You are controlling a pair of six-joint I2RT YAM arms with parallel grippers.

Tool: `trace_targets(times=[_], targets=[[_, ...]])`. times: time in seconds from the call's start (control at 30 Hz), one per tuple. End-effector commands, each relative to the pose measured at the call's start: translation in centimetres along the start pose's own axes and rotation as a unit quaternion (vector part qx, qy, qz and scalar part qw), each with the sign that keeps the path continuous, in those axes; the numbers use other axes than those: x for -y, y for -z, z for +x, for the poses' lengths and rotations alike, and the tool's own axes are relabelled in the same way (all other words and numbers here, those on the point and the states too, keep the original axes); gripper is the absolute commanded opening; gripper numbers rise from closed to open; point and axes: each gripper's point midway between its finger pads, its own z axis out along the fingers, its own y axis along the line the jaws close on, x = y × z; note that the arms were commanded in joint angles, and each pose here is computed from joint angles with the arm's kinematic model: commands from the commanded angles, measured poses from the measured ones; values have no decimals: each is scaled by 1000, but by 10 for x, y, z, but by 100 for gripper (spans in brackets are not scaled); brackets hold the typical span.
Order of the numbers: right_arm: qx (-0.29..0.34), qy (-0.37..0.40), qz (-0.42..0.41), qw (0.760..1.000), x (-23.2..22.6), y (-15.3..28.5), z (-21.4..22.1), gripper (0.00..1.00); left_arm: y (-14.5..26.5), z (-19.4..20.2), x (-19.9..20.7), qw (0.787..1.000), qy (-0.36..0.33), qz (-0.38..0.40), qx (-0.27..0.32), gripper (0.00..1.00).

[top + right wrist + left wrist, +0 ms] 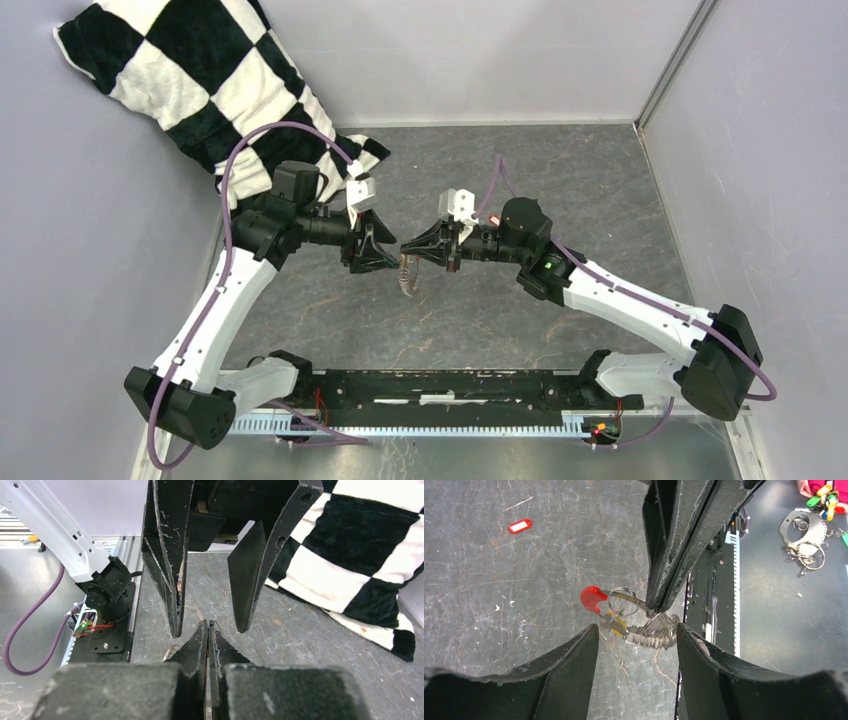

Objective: Put the keys on the keyring

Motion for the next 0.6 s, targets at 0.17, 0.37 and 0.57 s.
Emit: trace_targets(times=[0.17,0.37,0.57], targets=[[46,21,11,999,-1,-3,-35,0,-5,-6,22,998,-25,48,16,58],[45,20,24,998,2,-2,-36,1,-4,-6,18,999,-39,35,12,32],[19,5,114,993,35,1,-29,1,2,-7,21,997,-75,19,14,20]])
